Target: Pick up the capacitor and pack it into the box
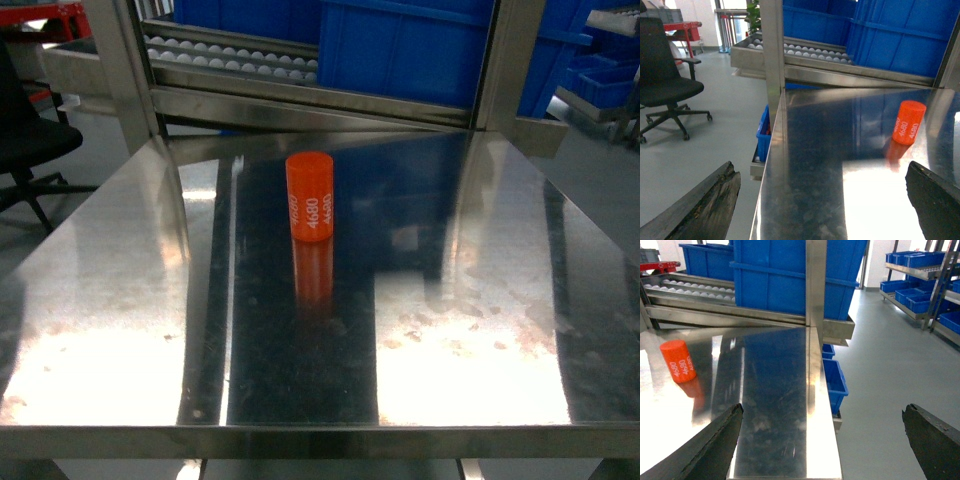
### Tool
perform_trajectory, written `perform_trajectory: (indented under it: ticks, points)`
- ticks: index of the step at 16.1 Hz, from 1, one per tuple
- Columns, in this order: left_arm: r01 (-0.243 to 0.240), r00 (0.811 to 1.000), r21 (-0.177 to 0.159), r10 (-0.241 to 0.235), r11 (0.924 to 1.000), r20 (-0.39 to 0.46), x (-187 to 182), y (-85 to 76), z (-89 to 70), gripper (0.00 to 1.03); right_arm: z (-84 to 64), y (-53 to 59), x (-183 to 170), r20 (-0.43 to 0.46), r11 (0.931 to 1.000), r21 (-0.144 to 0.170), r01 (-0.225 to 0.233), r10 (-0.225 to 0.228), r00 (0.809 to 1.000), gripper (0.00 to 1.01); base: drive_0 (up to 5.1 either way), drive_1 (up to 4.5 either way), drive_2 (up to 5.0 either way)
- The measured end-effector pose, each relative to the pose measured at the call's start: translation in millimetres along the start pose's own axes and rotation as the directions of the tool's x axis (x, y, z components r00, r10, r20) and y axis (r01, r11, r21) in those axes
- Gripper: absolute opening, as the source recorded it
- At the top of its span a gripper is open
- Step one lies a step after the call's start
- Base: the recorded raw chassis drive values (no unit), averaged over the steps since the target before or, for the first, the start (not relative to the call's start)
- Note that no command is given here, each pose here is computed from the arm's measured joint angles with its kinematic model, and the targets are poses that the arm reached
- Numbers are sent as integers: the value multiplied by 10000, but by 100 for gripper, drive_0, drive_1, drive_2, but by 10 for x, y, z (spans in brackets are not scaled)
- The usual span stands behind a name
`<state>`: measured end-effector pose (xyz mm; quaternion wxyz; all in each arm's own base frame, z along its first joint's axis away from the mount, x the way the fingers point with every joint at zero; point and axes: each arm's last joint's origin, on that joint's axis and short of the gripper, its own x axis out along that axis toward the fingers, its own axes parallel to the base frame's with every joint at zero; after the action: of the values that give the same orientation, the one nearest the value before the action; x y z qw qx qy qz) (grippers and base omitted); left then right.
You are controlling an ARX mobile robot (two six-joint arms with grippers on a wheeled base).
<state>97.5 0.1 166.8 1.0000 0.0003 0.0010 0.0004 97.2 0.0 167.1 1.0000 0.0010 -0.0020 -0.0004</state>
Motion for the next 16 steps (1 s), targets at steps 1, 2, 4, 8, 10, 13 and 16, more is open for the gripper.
perform_trajectory:
  ticks: [1,2,4,8,10,13,16]
  points:
    - [8,10000,0,-8,10000,42,0,0,4,98,4,0,0,38,10000,4,0,0,10000,98,0,0,0]
    - [-8,10000,0,8,10000,42,0,0,4,98,4,0,0,46,10000,4,-8,8,10000,98,0,0,0]
    - [0,10000,-4,0,10000,-27,0,0,-3,98,-2,0,0,-27,10000,4,-4,4,10000,98,0,0,0]
    - [0,10000,-4,0,10000,8,0,0,1,98,0,0,0,-4,10000,4,0,0,10000,98,0,0,0]
    - [0,10000,-4,0,10000,11,0,0,1,98,-1,0,0,-8,10000,4,0,0,10000,98,0,0,0]
    - [-4,10000,-4,4,10000,8,0,0,1,98,-1,0,0,-8,10000,4,-4,4,10000,98,0,0,0]
    - [0,10000,-4,0,10000,8,0,0,1,98,-1,0,0,-8,10000,4,0,0,10000,98,0,0,0]
